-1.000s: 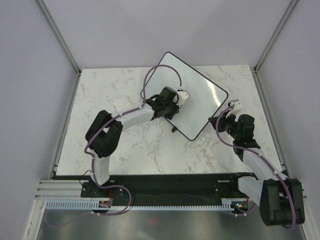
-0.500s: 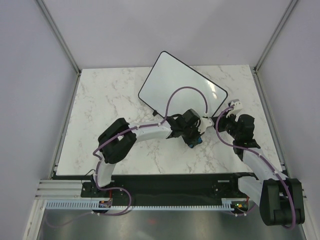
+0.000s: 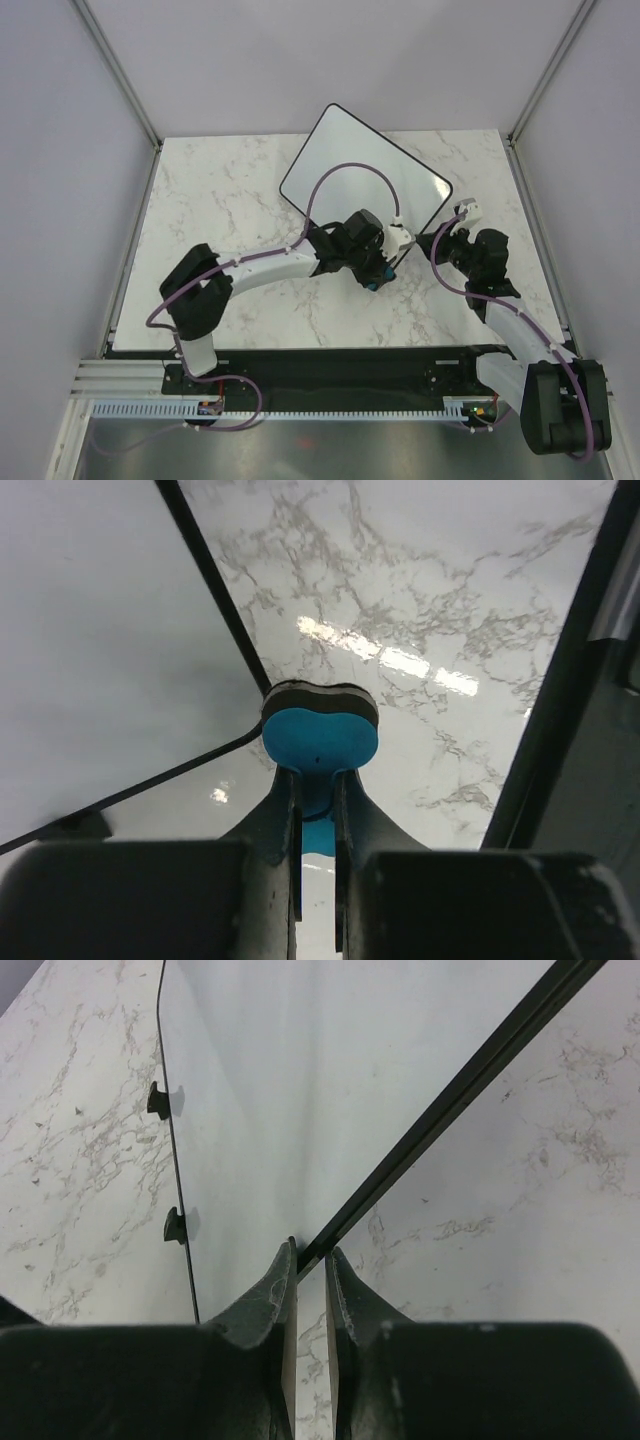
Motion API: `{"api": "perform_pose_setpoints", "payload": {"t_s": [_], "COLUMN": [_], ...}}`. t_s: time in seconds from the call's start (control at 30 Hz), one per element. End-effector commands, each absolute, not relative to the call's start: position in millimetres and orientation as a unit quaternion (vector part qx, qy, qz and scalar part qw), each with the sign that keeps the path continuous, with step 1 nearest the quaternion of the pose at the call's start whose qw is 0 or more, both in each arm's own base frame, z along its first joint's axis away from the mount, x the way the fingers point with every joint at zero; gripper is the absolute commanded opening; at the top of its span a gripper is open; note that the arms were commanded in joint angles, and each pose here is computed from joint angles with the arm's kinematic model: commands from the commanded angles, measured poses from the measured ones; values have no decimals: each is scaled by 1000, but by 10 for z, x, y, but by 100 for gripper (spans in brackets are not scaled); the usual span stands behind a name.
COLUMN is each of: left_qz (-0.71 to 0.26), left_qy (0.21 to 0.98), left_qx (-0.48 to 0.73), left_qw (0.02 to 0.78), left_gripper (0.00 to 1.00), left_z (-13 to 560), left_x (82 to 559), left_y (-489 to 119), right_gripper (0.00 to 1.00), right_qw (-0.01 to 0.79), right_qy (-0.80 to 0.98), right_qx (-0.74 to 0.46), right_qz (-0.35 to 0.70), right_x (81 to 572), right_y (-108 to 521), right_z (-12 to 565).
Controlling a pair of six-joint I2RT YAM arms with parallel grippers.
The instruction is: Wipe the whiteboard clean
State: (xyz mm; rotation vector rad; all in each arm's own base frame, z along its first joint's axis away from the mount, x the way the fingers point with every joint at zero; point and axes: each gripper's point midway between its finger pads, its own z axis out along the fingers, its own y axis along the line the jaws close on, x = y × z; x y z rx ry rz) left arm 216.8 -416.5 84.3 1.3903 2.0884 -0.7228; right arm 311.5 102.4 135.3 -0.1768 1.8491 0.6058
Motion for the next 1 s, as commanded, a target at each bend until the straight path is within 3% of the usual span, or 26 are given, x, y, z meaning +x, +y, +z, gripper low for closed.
{"api": "perform_pose_setpoints", "payload": {"t_s": [0.0, 0.17, 0.4, 0.43, 0.67, 0.97], "left_qz": [-291, -277, -198, -226, -133, 37], "left_qy": [755, 773, 842, 833, 875, 924], "left_qx": [481, 438, 285, 350, 236, 161], "left_qw": [338, 366, 414, 364, 400, 345], "left_gripper": [2, 2, 2, 2, 2, 2], "left_z": [1557, 1697, 1672, 1515, 1195, 680], "left_x": [2307, 2601, 3532, 3280, 3827, 4078], "left_y": [-4063, -3634, -2256, -2182, -1088, 330], "right_gripper": [0, 0, 0, 0, 0, 5], "right_qw": [586, 578, 572, 570, 569, 570], "right_qy": [763, 770, 772, 772, 773, 774], "right_qx": [-107, -105, -96, -94, -93, -91], "right_qz": [251, 248, 262, 264, 264, 262], "right_x": [3127, 3122, 3022, 3002, 3010, 3018], "right_y": [1049, 1037, 1067, 1072, 1081, 1072], "right_z": [1520, 1473, 1447, 1433, 1427, 1433]}}
